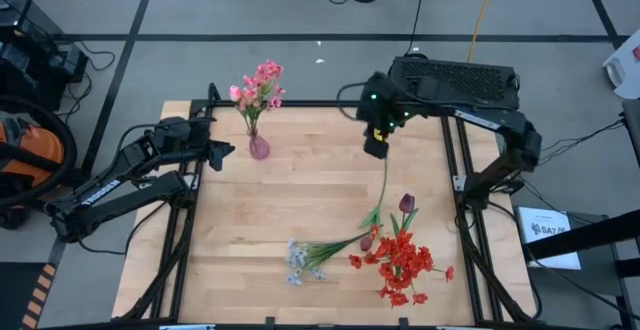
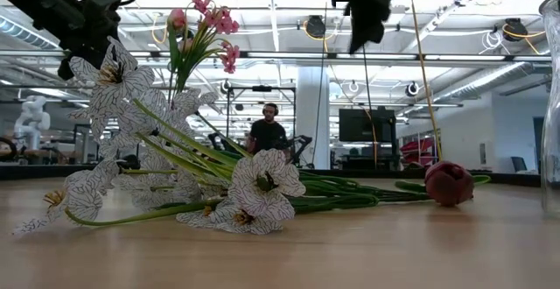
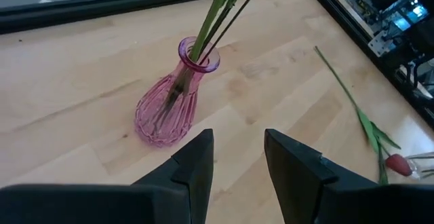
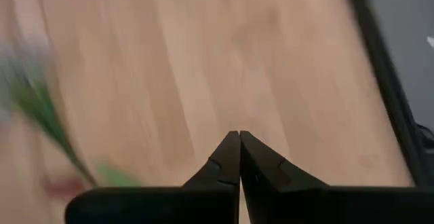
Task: Sort flowers into vase by color
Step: Put the red tulip into the transparent vase
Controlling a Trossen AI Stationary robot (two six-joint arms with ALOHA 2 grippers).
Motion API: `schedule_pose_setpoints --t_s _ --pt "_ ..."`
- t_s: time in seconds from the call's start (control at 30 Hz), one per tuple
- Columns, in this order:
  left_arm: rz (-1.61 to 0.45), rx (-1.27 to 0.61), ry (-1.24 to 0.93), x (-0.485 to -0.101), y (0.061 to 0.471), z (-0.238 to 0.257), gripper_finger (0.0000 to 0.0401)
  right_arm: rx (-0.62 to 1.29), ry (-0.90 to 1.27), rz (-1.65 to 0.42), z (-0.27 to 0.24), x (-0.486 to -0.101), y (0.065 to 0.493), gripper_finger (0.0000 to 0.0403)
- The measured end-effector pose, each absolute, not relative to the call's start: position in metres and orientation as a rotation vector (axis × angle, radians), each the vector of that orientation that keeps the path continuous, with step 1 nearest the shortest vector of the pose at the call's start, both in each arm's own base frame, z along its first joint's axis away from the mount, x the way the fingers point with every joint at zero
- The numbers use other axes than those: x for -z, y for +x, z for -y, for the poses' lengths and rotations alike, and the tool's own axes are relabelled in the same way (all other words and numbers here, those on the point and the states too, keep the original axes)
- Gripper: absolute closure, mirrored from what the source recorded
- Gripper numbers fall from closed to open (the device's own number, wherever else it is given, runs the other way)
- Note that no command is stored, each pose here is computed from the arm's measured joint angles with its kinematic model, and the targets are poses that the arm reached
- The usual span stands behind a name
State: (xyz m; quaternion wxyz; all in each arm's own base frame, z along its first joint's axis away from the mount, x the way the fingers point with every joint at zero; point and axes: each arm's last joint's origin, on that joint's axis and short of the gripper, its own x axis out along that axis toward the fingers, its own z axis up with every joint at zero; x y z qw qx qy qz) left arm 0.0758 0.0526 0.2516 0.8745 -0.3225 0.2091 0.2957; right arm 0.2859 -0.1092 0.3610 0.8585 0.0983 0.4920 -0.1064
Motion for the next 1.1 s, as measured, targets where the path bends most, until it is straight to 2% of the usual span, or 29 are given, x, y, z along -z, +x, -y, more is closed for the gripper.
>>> schedule_pose_setpoints --t_s 0.2,0.3,0.5,0.8,1.1 --pt "-0.44 -0.616 -0.676 -0.251 0.076 -0.052 0.0262 0.022 -0.072 -1.406 0.112 -0.331 0.279 0.0403" --pt "-0.44 -0.616 -0.676 -0.251 0.076 -0.052 0.0262 -0.092 -0.194 -1.511 0.112 -0.324 0.276 0.0403" --pt "-0.441 -0.615 -0.67 -0.251 0.076 -0.052 0.0262 -0.251 -0.36 -1.493 0.114 -0.307 0.271 0.0403" --pt "-0.438 -0.633 -0.67 -0.251 0.075 -0.053 0.0262 -0.516 -0.576 -1.508 0.089 -0.242 0.249 0.0403" --pt "-0.439 -0.668 -0.655 -0.251 0.075 -0.054 0.0262 -0.644 -0.742 -1.408 0.058 -0.204 0.256 0.0395"
